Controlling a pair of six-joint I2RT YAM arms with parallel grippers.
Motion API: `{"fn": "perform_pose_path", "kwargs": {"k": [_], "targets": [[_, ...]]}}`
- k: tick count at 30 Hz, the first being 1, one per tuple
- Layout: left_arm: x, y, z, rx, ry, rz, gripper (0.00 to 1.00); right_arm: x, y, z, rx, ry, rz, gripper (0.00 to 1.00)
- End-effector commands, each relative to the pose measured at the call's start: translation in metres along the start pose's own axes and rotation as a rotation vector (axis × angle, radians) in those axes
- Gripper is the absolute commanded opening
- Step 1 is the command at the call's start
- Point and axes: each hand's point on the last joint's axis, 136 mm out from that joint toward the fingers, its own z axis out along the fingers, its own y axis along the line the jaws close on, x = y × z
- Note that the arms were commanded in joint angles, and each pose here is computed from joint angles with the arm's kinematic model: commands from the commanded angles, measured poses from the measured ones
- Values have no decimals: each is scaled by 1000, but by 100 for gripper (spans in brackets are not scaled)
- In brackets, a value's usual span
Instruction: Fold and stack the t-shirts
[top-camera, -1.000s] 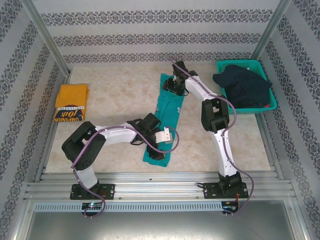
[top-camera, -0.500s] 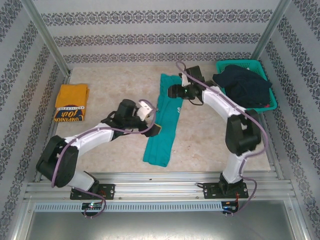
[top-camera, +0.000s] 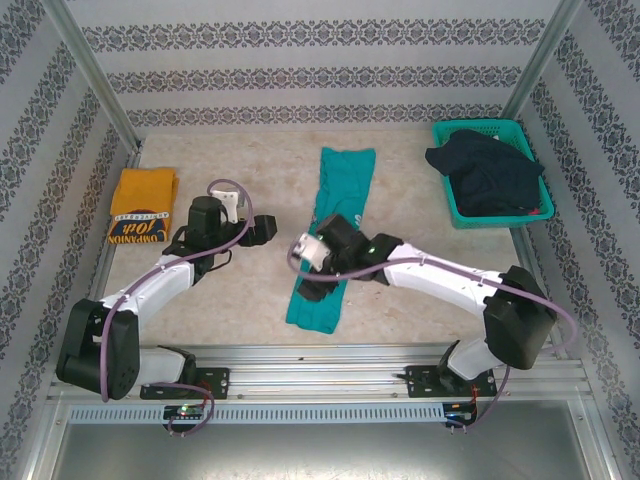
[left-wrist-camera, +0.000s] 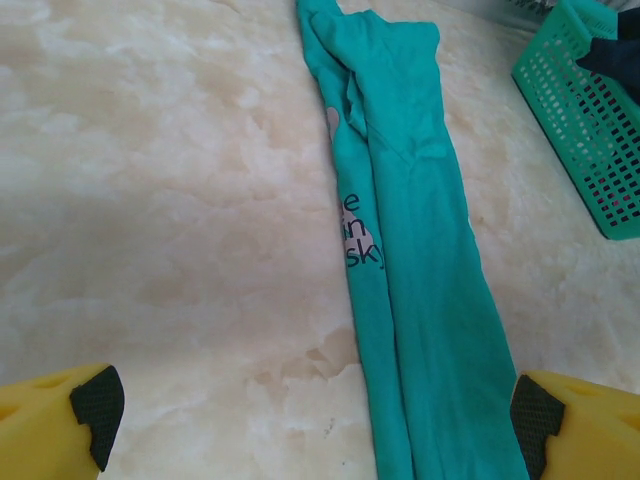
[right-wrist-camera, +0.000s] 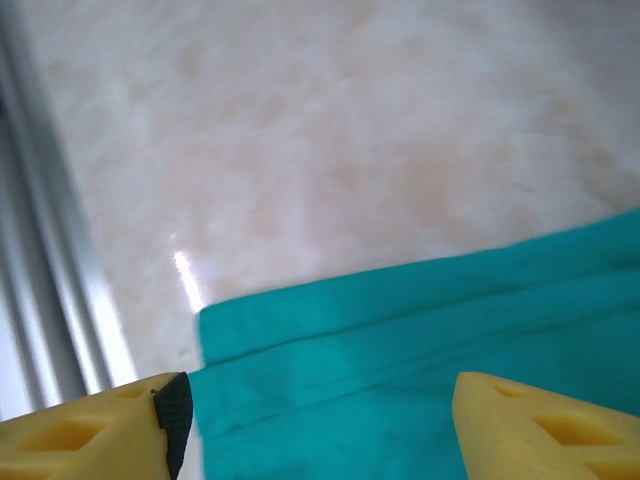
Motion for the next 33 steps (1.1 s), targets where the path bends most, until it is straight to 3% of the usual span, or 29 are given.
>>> {"fn": "perform_pose_path", "kwargs": {"k": [1, 14, 22, 28, 33], "targets": [[11, 14, -3, -46, 34, -88, 100, 28, 22, 18, -39, 114, -148, 69], [23, 51, -5, -136, 55, -251, 100, 76, 31, 74, 14, 376, -346, 65], [27, 55, -4, -137, 60, -270, 100, 102, 14, 82, 78, 497, -361, 43], [32, 59, -4, -148, 59, -283, 100, 104, 8, 84, 104, 502, -368, 16], [34, 59, -4, -147, 60, -286, 100, 105, 12, 80, 71, 508, -363, 0]]}}
